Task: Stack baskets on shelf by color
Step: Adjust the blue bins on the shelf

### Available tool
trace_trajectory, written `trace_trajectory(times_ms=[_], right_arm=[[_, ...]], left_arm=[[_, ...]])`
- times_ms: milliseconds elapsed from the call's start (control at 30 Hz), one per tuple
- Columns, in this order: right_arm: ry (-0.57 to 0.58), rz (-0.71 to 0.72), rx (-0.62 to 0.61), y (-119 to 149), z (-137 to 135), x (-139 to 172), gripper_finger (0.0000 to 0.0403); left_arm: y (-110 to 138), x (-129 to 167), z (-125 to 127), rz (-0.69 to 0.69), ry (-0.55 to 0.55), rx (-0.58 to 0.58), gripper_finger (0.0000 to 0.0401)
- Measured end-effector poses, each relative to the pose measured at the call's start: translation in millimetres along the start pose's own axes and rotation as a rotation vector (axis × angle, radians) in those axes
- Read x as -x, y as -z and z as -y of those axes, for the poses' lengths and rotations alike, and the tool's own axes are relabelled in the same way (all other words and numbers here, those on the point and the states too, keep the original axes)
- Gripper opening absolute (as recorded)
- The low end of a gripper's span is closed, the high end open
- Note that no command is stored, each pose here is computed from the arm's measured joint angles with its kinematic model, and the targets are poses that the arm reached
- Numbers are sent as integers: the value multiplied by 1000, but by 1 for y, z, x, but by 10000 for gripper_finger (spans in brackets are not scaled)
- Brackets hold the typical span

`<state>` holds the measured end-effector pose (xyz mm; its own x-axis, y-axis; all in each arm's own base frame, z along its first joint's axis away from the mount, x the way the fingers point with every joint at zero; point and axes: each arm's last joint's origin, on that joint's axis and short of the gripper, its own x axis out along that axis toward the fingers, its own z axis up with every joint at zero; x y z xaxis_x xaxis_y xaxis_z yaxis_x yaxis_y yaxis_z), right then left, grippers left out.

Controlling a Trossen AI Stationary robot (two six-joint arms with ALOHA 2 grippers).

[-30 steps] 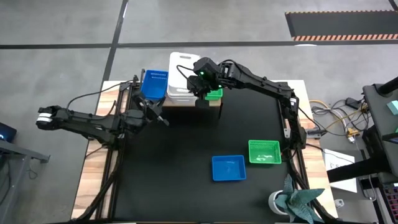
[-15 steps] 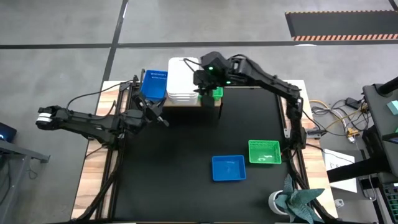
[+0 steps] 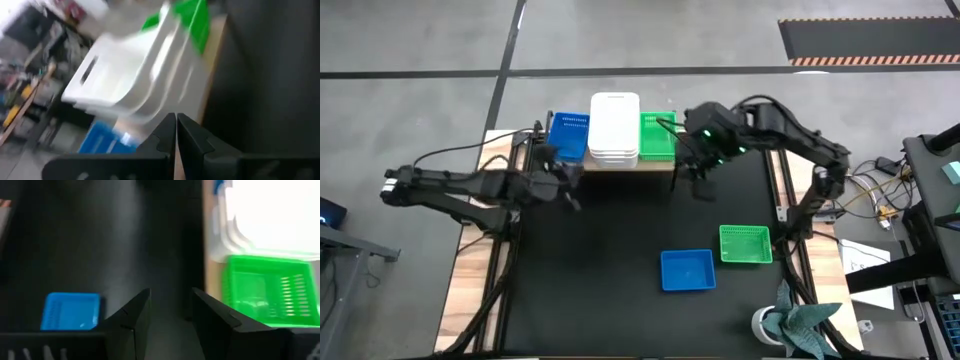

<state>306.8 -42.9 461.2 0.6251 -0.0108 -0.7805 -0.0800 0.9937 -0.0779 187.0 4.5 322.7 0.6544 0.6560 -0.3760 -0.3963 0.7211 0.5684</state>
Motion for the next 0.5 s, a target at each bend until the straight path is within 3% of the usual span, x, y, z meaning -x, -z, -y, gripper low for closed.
trace_trajectory(times_ms=[233, 500], right_arm=[[-73, 36, 24, 17, -42, 17, 128], [-44, 58, 21, 40, -68, 12, 128]], left_arm=[[-10, 12, -46, -293, 13, -131, 0], [1, -34, -75, -438, 193, -253, 0]])
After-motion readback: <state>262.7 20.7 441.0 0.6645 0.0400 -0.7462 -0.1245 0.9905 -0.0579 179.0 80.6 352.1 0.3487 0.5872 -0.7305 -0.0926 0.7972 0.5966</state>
